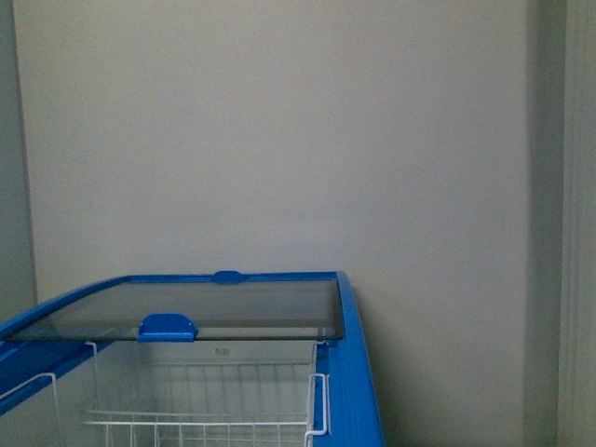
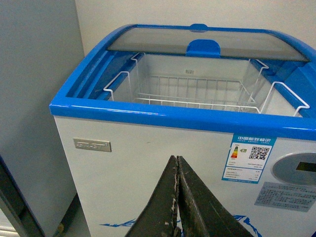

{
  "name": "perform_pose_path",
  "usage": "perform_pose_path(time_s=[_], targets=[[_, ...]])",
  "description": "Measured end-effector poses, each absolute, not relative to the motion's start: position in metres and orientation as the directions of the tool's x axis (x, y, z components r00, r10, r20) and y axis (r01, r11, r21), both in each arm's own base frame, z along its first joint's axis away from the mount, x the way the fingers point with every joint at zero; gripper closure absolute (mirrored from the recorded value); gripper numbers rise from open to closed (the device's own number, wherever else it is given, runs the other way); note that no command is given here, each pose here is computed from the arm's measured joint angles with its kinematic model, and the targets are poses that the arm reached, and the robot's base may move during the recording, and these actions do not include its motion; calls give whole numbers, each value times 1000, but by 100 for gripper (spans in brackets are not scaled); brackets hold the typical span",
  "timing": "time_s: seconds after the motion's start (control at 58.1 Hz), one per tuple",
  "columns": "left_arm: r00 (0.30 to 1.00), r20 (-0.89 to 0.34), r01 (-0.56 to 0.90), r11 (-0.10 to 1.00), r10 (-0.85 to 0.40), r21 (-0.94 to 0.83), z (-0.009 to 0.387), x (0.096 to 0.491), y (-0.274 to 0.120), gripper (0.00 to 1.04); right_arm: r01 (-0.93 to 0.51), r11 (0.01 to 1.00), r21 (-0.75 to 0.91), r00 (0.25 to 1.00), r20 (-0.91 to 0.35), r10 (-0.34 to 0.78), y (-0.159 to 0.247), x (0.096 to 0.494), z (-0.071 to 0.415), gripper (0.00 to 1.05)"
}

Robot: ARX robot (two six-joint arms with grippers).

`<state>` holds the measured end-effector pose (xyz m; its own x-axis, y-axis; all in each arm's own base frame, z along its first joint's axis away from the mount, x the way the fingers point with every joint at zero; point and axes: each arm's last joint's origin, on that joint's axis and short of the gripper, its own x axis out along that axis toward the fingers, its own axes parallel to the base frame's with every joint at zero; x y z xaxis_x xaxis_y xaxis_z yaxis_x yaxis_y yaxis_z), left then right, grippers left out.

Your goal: Put drink in fridge

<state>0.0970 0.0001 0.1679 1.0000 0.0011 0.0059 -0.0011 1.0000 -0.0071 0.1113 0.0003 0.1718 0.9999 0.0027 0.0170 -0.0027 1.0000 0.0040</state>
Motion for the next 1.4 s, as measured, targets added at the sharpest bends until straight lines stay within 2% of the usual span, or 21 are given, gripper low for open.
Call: perform_pose_path(time_s=[0.224,0.293,0.517,0.586,0.689,0.827,0.982,1.085,1.395], targets=[[1000,6,-1,1000,1,-7,168,97,0,102,-3,1000,4,1000,17,3,0,107,171,102],[1000,6,-1,1000,2,-7,168,97,0,102,-3,1000,4,1000,-19,3,0,100,166,102],[1000,6,-1,1000,1,-7,168,97,0,102,0,1000,3,1000,12,0,0,97,169,102],[1000,6,-1,1000,1,-8,168,97,0,101,-2,1000,2,1000,13,2,0,97,169,96],[1000,6,-1,1000,1,-7,168,97,0,79,-2,1000,2,1000,12,2,0,97,169,73],[1000,6,-1,1000,1,-7,168,97,0,58,-2,1000,2,1000,12,2,0,97,169,52],[1000,6,-1,1000,1,-7,168,97,0,24,-2,1000,2,1000,12,2,0,97,169,19],[1000,6,-1,1000,1,-7,168,97,0,7,-2,1000,3,1000,13,2,0,97,169,6],[1000,6,-1,1000,1,-5,168,97,0,8,-2,1000,2,1000,12,2,0,97,169,7]])
